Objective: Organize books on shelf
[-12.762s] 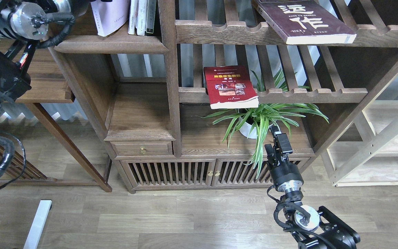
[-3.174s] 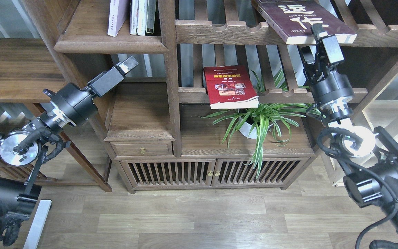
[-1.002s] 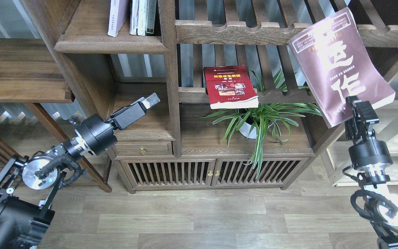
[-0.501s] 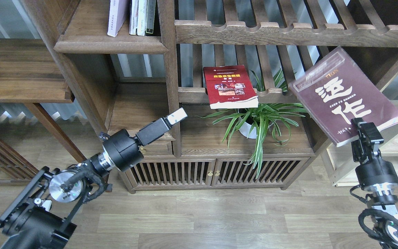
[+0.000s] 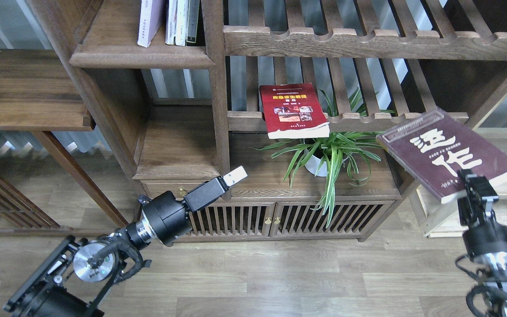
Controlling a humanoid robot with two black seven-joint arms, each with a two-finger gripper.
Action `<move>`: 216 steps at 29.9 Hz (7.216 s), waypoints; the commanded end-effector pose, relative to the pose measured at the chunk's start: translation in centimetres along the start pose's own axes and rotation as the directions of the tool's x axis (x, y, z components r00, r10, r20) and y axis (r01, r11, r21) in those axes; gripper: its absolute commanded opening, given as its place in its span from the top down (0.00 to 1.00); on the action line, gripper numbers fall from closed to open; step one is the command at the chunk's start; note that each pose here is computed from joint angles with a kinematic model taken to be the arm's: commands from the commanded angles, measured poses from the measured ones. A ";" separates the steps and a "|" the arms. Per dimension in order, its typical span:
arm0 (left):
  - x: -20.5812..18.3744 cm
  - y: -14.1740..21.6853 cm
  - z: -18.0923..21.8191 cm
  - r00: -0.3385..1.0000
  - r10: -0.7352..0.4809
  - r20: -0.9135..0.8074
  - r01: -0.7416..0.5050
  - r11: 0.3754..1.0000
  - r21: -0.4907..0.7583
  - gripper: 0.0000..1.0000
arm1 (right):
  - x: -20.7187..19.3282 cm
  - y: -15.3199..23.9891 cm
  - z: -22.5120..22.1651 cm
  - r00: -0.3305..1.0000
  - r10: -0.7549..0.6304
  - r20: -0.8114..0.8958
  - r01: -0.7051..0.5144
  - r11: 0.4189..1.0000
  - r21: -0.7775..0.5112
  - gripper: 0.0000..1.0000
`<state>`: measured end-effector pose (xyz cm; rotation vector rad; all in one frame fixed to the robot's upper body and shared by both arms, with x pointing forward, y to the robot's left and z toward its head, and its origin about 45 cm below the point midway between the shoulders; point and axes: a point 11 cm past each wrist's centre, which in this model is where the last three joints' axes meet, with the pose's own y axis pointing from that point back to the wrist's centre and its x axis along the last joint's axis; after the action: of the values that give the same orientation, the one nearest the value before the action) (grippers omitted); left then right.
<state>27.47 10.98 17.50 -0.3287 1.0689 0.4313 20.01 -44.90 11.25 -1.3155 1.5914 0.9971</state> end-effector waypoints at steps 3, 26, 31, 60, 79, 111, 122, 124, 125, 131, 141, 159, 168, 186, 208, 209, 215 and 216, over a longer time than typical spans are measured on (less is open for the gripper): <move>0.3 0.2 -1.3 1.000 0.010 -0.025 -0.009 1.000 0.019 0.01 | 1.9 2.4 0.2 0.997 0.072 -0.008 -0.072 0.997 -0.017 0.97; 4.5 7.5 -7.6 0.911 0.118 -0.395 -0.169 0.981 -0.096 0.02 | 1.1 2.1 13.1 0.990 0.064 0.125 -0.024 0.953 -0.301 0.97; 4.8 9.3 -8.6 0.857 0.087 -0.507 -0.194 0.968 -0.162 0.02 | 0.6 3.0 17.6 0.981 0.080 0.179 -0.005 0.923 -0.385 0.96; 8.5 10.4 -9.6 0.774 0.103 -0.625 -0.299 0.929 -0.218 0.01 | -6.2 4.5 31.5 0.933 0.025 0.360 0.204 0.785 -0.584 0.97; 8.4 8.8 -6.5 0.818 0.073 -0.571 -0.252 0.937 -0.241 0.04 | -6.4 5.5 32.4 0.933 0.027 0.359 0.211 0.768 -0.605 0.96; 8.7 7.0 -4.7 0.851 0.095 -0.516 -0.223 0.956 -0.193 0.66 | -6.8 5.4 32.8 0.929 0.024 0.370 0.220 0.767 -0.602 0.96; 8.4 6.6 -4.7 0.854 0.084 -0.513 -0.211 0.958 -0.194 0.99 | -6.9 5.3 32.8 0.928 0.023 0.373 0.222 0.769 -0.599 0.96; 8.3 6.6 -4.4 0.860 0.084 -0.504 -0.209 0.958 -0.197 0.99 | -6.8 5.3 32.8 0.928 0.026 0.373 0.219 0.771 -0.599 0.96; 8.3 6.7 -4.4 0.865 0.093 -0.492 -0.212 0.958 -0.191 1.00 | -6.7 5.3 32.7 0.928 0.026 0.371 0.218 0.771 -0.599 0.96; 8.2 7.1 -3.9 0.900 0.139 -0.413 -0.227 0.959 -0.170 1.00 | -6.8 5.0 32.5 0.928 0.021 0.371 0.219 0.776 -0.592 0.94; 8.2 8.6 -2.1 0.944 0.252 -0.214 -0.287 0.946 -0.151 1.00 | -5.5 4.4 30.9 0.945 0.016 0.327 0.189 0.788 -0.586 0.34; 4.1 12.0 2.3 0.891 0.391 0.232 -0.361 0.918 -0.163 1.00 | -4.1 2.1 27.9 0.956 0.007 0.294 0.150 0.849 -0.506 0.26; 2.0 15.7 5.7 0.805 0.432 0.408 -0.412 0.900 -0.139 1.00 | -4.3 1.5 27.8 0.955 0.001 0.296 0.152 0.856 -0.495 0.26; -4.6 18.5 15.6 0.560 0.509 0.654 -0.374 0.859 -0.349 1.00 | -4.7 0.1 27.4 0.955 -0.022 0.296 0.167 0.865 -0.474 0.26; -8.9 18.1 21.3 0.416 0.599 0.684 -0.235 0.797 -0.556 1.00 | -5.4 -1.0 27.4 0.951 -0.037 0.306 0.182 0.869 -0.460 0.26; -9.2 18.4 21.7 0.410 0.609 0.679 -0.228 0.789 -0.570 1.00 | -5.4 -1.1 27.2 0.951 -0.039 0.307 0.182 0.872 -0.455 0.26; -9.7 18.6 22.3 0.399 0.616 0.679 -0.213 0.782 -0.585 1.00 | -5.6 -1.5 27.1 0.950 -0.048 0.308 0.190 0.873 -0.450 0.26; -9.8 18.6 22.4 0.398 0.616 0.680 -0.210 0.782 -0.586 1.00 | -5.6 -1.5 27.1 0.950 -0.048 0.308 0.190 0.873 -0.450 0.26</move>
<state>31.35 35.67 34.89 -0.1457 0.0169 1.1794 24.87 -17.98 6.91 -1.4836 1.0634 1.4924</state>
